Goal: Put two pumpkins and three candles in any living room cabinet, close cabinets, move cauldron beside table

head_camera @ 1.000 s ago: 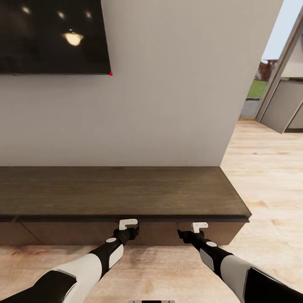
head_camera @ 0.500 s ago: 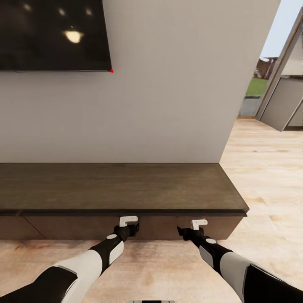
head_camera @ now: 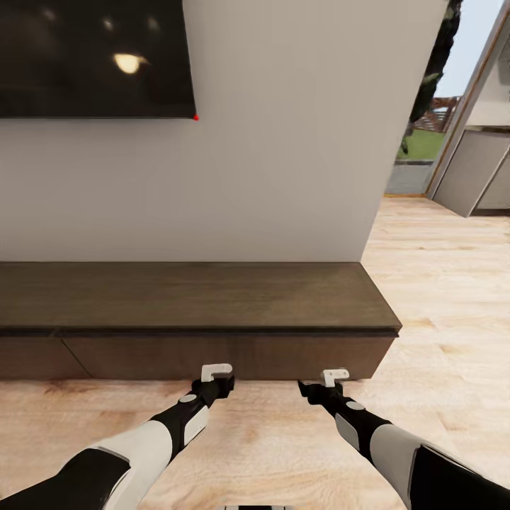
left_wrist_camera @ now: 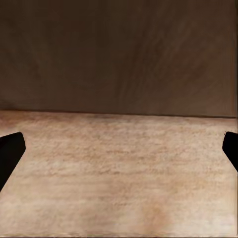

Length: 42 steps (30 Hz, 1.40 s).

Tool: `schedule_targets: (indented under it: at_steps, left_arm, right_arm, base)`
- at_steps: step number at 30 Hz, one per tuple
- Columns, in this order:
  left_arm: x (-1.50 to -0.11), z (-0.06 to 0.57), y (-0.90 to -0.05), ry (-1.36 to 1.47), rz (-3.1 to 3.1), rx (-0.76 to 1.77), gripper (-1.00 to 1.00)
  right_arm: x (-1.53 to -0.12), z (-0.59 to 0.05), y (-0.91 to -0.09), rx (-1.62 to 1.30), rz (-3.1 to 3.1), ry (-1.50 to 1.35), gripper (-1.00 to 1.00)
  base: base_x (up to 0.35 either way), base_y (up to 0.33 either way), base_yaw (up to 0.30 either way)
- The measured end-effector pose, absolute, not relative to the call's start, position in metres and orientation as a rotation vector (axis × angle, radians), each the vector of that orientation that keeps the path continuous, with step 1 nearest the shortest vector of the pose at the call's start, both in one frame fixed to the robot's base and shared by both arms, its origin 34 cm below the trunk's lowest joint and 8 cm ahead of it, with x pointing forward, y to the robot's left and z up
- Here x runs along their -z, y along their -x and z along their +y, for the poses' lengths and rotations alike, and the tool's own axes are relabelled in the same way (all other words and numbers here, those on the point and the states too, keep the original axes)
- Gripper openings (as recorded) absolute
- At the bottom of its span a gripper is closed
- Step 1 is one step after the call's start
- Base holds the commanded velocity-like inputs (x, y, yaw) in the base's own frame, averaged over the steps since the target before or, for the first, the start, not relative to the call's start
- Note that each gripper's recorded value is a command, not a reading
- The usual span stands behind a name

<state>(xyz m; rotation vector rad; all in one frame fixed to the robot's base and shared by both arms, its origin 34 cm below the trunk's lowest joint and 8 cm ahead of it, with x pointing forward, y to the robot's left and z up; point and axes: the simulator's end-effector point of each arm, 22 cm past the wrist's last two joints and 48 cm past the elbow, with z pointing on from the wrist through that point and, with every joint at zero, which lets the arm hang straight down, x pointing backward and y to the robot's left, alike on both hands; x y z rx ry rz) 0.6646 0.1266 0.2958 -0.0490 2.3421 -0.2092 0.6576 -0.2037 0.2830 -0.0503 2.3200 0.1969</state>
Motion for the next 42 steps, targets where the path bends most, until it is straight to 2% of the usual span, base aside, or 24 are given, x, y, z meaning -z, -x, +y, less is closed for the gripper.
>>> schedule_targets:
  at_steps: [25, 42]
  left_arm:
    - [-0.293, 0.130, -0.659, 0.137, 2.351, 0.231, 1.00]
    - [-0.336, 0.134, -0.668, 0.169, 2.289, 0.234, 1.00]
  right_arm:
    - [-0.287, -0.202, -0.659, -0.201, 2.316, 0.054, 1.00]
    - [-0.335, -0.201, -0.674, -0.194, 2.241, 0.073, 1.00]
  base:
    - [-0.012, 0.000, 0.010]
    - [0.000, 0.000, 0.186]
